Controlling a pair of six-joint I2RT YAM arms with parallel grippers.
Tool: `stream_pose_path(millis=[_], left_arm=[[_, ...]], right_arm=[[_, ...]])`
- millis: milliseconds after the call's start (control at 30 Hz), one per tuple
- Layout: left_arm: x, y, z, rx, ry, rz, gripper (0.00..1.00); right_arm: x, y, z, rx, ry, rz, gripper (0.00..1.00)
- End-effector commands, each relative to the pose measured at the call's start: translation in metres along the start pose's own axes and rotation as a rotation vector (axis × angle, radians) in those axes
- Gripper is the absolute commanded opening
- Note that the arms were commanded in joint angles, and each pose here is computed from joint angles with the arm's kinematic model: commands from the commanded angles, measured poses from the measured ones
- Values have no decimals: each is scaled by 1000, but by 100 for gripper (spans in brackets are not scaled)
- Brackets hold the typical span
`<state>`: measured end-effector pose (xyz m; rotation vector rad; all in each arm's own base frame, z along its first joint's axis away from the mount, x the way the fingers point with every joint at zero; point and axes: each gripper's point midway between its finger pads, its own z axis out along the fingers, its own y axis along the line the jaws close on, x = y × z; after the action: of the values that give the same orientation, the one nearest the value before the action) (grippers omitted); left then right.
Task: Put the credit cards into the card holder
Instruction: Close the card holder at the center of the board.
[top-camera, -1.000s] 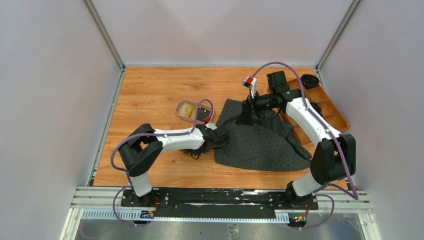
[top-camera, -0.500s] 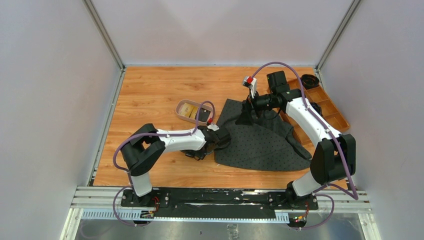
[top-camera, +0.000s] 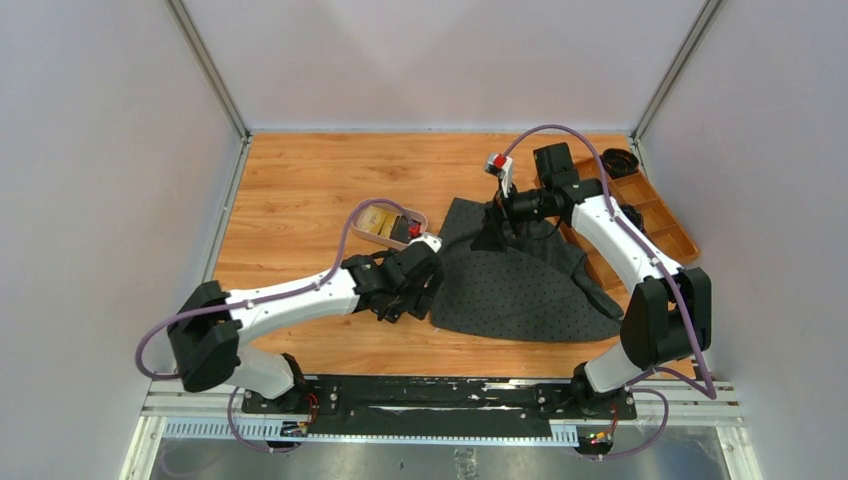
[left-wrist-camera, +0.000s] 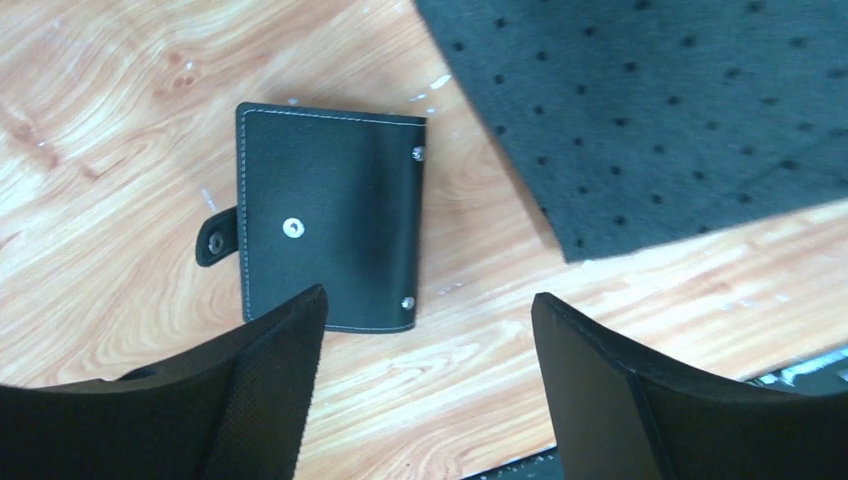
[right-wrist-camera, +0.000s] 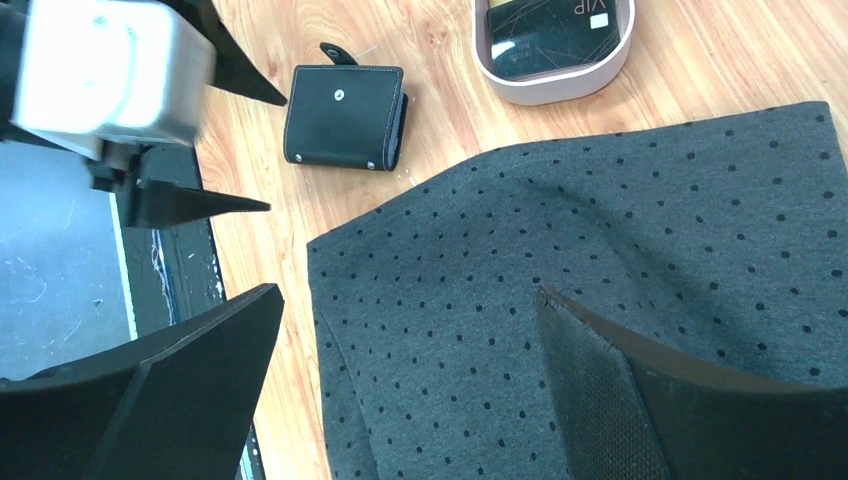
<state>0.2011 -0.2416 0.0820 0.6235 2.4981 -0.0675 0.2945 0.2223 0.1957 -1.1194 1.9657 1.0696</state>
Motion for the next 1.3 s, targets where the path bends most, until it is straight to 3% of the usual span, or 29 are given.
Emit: stream_pose_path(millis=[0, 333, 467, 700, 833, 1267], left_arm=[[-16, -19, -19, 166, -136, -13, 82], [-38, 20, -46, 225, -312, -128, 86], [-48, 41, -61, 186, -405, -158, 100], [-50, 78, -71, 71, -503, -234, 100], [-45, 90, -68, 48, -548, -236, 100], [-19, 109, -32, 98, -431, -385, 100]], right_arm=[[6, -1, -1, -16, -5, -10, 100], [9, 17, -3, -76, -41, -140, 99], [14, 24, -2, -107, -56, -226, 99], [26, 43, 2, -177, -89, -420, 99], [28, 44, 4, -181, -78, -418, 99], [38, 44, 20, -206, 7, -313, 97]])
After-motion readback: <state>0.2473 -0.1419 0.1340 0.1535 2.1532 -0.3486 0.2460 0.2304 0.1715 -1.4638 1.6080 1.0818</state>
